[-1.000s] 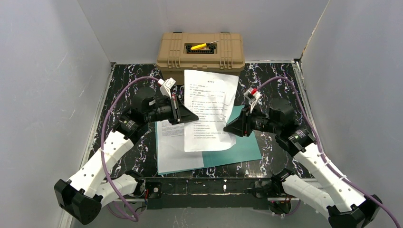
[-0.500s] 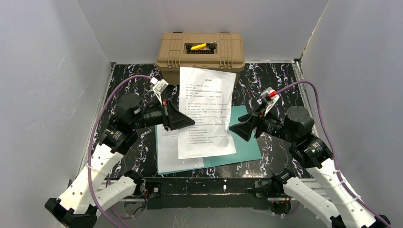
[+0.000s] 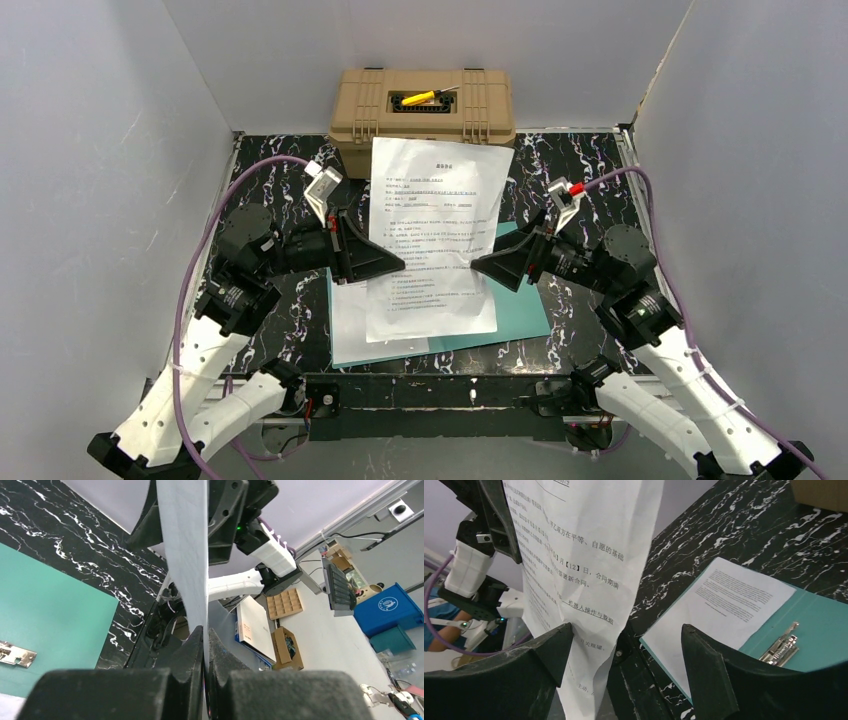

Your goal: Put the files into the folder

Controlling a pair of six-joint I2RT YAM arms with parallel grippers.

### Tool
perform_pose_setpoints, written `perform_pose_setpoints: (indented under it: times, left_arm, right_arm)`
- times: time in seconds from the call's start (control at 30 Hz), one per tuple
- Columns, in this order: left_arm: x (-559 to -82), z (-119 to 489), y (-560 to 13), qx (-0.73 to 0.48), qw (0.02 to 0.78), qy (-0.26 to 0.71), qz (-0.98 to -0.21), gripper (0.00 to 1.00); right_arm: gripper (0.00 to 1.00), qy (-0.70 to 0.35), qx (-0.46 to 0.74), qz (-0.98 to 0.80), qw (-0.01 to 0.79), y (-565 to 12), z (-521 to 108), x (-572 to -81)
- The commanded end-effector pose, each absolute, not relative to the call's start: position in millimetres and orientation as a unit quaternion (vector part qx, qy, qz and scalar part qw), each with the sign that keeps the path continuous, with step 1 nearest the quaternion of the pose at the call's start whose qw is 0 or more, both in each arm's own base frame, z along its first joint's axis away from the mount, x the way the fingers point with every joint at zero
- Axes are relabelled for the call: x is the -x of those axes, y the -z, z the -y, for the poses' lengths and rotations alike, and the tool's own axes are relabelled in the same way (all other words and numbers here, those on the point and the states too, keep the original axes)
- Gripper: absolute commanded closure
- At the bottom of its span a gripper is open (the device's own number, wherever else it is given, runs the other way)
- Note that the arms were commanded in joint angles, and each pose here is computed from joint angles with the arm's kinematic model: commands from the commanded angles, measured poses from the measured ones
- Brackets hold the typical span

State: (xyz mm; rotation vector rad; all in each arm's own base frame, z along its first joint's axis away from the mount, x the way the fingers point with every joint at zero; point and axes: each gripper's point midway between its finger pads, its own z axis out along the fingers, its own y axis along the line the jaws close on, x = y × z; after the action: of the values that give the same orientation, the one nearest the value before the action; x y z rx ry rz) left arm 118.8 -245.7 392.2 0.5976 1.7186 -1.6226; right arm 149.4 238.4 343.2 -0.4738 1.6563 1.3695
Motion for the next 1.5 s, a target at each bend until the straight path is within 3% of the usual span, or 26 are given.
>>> perform_pose_setpoints:
  times: [0.0,0.17,0.37,0.57,1.0,1.47]
  left_arm:
    - [-106,242,-423,-0.252,0.365,0.646,-0.621,1.0]
    - [-115,241,-419,-0.232,0.377,0.633,-0.635,1.0]
    - [-129,240,-411,-0.206,0.39,0.611,-0.657,1.0]
    - [-137,237,-403,-0.194,0.399,0.589,-0.676,1.0]
    - [-136,232,-400,-0.193,0.409,0.573,-0.683,1.0]
    - [-134,227,-402,-0.19,0.42,0.565,-0.684,1.0]
  right_arm:
    - [0.15,-0.619,0.208,-0.615,0.442,-371,-249,-134]
    - [0.26,-0.657,0.228,-0.583,0.421,-381,-250,-117]
    - [0.46,-0.669,0.238,-0.572,0.411,-383,-248,-106]
    - [0.57,-0.664,0.244,-0.569,0.419,-387,-243,-100]
    - [0.74,-0.659,0.251,-0.568,0.424,-392,-239,-94]
    - [0.82,-0.66,0.253,-0.562,0.429,-398,-234,-86]
